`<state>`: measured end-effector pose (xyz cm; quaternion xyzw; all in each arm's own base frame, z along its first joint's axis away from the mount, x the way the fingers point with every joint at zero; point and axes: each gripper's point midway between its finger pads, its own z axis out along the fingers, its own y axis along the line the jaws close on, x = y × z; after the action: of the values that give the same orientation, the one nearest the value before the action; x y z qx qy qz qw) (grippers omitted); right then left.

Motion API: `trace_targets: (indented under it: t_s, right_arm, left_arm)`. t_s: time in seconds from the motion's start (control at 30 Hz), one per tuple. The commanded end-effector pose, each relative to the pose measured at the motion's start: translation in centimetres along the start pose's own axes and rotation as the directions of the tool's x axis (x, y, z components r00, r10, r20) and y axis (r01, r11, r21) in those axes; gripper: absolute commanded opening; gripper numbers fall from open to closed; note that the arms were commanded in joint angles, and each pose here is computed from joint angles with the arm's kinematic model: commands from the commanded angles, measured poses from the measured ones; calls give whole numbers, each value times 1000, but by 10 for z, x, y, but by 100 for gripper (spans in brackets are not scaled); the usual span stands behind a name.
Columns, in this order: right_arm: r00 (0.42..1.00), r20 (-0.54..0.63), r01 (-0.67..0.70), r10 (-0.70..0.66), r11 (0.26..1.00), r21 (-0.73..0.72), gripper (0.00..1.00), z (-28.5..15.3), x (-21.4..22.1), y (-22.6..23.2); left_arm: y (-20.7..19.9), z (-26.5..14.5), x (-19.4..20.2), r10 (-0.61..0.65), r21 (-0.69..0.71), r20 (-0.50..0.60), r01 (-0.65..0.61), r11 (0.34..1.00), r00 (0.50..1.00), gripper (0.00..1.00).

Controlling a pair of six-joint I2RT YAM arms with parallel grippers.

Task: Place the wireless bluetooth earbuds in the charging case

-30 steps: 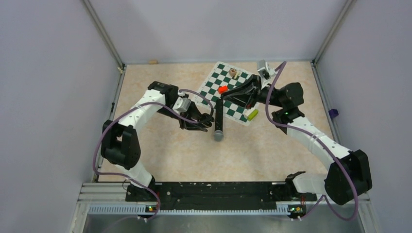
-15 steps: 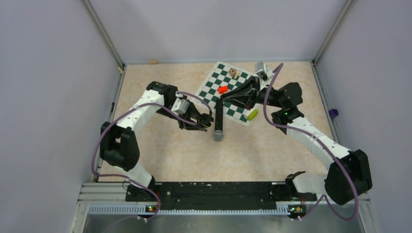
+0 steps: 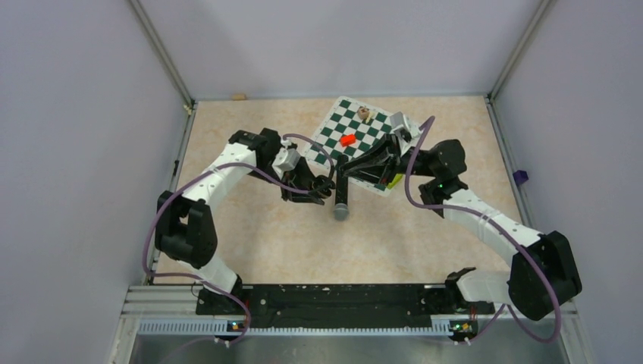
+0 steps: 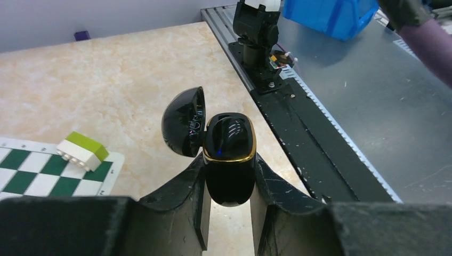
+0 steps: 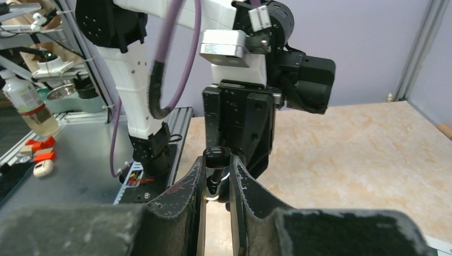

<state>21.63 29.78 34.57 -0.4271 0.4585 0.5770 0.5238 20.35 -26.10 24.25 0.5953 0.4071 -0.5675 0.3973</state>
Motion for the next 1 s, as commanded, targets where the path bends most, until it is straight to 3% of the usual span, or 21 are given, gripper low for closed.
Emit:
trace_targets:
  t_s: [0.0,0.13,0.23,0.3,0.5,0.63,0.97]
  right_arm:
    - [994,45,106,-103,991,-84,0,2,-10,21]
    - [992,46,117,-114,990,-80,0,2,-12,21]
    - [991,37,128,-126,990,-60,0,0,-13,17]
    - [991,32,134,-133,990,-35,0,-2,-14,12]
    - [989,47,136,-138,990,43,0,-10,-19,-2]
    - [990,82,109,-116,991,77,0,-10,-18,-7]
    - [983,145,104,-117,990,91,0,-5,-4,-8]
  left_arm:
    - [1,4,-32,-56,21,136,54,998,989,0]
    - [5,6,-24,-176,39,68,173,984,982,0]
    - [19,17,-7,-281,-62,-35,279,958,959,0]
    - [37,18,-5,-242,-188,-1,237,953,970,0]
    - [47,8,-23,-152,-294,119,181,939,981,0]
    - [42,2,-38,-56,-329,213,126,936,975,0]
    - [29,5,-37,-51,-294,219,116,949,974,0]
